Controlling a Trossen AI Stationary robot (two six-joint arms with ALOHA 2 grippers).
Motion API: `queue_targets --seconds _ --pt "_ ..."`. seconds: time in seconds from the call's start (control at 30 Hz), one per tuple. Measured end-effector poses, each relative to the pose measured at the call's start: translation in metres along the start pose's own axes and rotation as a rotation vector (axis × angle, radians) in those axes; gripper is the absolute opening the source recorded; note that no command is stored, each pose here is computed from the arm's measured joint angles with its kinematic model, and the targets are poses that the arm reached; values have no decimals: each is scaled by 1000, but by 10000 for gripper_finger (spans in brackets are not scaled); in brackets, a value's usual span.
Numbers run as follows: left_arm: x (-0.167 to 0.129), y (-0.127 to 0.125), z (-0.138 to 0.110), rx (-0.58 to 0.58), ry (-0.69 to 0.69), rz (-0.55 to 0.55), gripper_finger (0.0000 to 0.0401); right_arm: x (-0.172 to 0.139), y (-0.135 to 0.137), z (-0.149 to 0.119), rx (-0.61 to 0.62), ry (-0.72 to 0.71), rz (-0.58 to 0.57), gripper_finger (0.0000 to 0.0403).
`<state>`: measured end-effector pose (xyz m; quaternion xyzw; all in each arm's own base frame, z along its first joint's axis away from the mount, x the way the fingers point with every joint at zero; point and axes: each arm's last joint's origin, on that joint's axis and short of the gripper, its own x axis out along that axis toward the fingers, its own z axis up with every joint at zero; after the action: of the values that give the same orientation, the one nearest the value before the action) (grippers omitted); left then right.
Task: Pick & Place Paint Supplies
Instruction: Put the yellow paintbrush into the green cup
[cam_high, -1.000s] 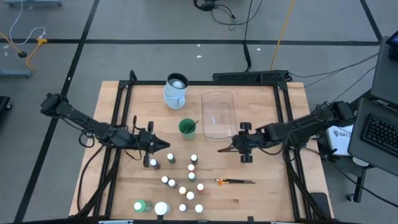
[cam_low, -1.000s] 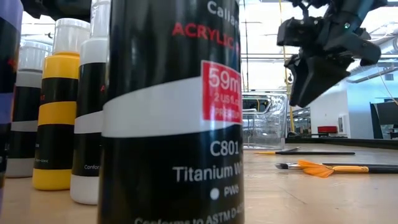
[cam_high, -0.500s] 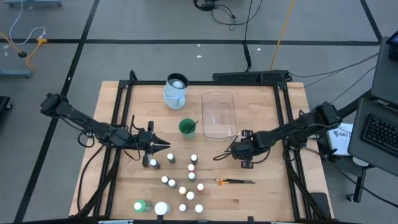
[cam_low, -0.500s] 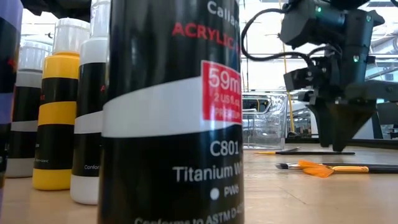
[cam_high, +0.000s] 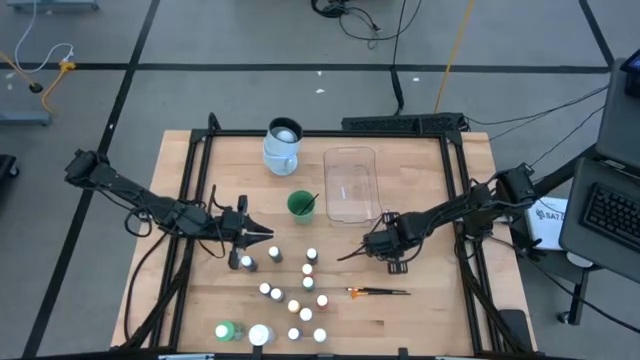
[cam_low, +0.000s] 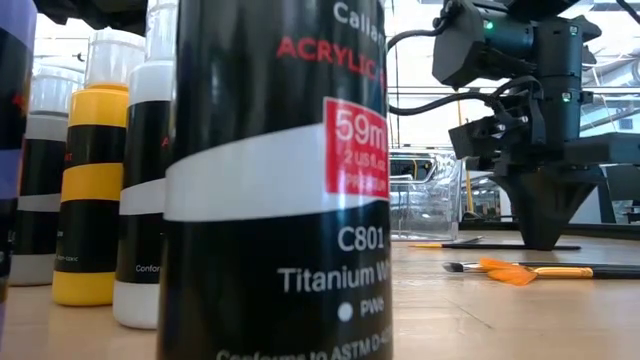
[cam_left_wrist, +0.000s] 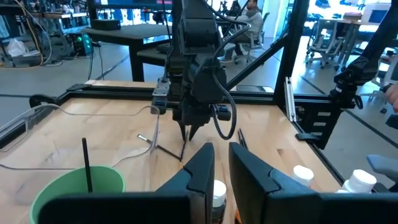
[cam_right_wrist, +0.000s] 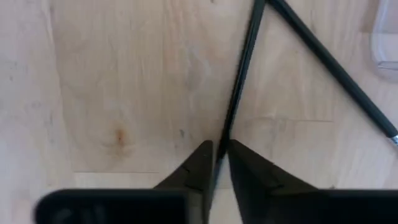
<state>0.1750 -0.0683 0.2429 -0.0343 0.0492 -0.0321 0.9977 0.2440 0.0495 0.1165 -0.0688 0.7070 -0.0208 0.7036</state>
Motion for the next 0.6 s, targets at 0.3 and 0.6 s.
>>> queue_targets --seconds 0.3,0.6 --pt "0 0 0 -1 0 -6 53 1 -1 2 21 -23 -60 4" --pt "0 -1 6 18 -59 -11 53 -43 20 1 -58 -279 -307 0"
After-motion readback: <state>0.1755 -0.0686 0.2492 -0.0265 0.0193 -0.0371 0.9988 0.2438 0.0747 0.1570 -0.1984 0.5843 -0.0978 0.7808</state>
